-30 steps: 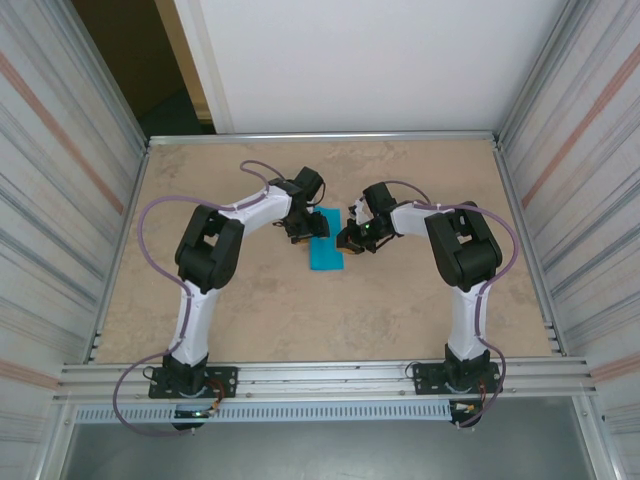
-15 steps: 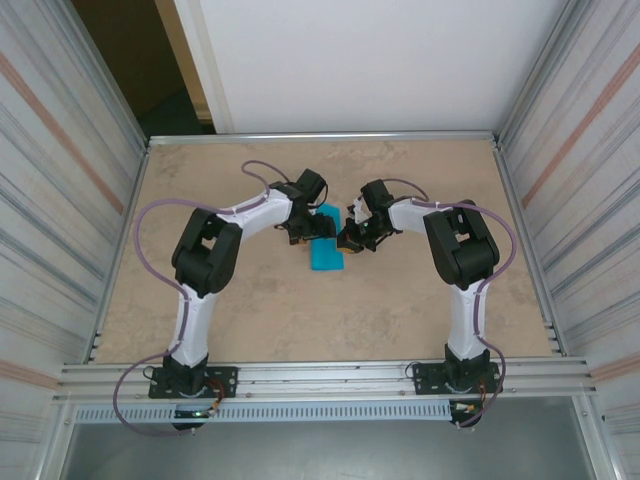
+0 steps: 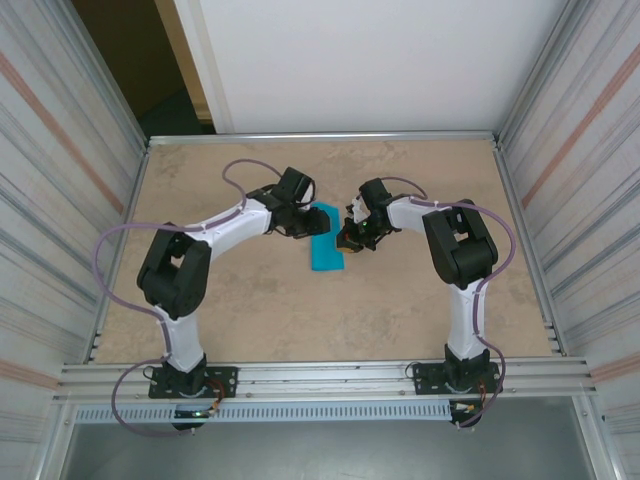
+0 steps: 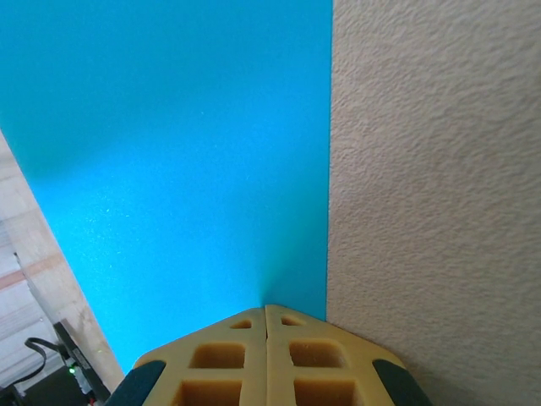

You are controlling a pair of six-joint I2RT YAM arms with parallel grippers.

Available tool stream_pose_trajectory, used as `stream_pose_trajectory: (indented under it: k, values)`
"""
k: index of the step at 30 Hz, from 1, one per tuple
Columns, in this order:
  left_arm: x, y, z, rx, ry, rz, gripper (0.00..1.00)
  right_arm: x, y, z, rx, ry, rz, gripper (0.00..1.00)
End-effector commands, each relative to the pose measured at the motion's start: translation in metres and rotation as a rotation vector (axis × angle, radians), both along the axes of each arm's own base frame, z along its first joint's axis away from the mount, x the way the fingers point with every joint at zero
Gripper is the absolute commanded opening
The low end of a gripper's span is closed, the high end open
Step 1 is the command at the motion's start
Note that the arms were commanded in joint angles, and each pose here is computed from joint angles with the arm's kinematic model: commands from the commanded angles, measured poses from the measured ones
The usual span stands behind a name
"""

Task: Fold a paper plane with a square sheet of paper (pick it up from the middle)
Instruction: Hold the square sheet of paper at the center of the table, then first fold the square sheet of paper in half at the center of the table.

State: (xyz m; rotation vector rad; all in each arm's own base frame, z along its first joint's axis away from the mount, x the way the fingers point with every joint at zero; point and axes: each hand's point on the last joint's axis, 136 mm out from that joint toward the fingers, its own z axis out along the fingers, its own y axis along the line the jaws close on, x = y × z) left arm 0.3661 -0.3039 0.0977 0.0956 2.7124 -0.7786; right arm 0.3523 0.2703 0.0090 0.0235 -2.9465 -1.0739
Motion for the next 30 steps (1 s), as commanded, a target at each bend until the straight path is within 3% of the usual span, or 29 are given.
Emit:
stream_pose_trajectory:
  k: [1, 12, 30]
  values:
    - [-0.008, -0.025, 0.001, -0.098, 0.013, -0.078, 0.30, -0.047, -0.052, -0.086, -0.334, 0.166, -0.005, 0.02]
    - [-0.020, -0.025, -0.041, -0.061, 0.113, -0.109, 0.10, -0.046, -0.053, -0.085, -0.343, 0.167, -0.003, 0.01]
    - [-0.022, -0.015, -0.077, 0.032, 0.192, -0.103, 0.06, -0.048, -0.057, -0.087, -0.371, 0.165, 0.015, 0.02]
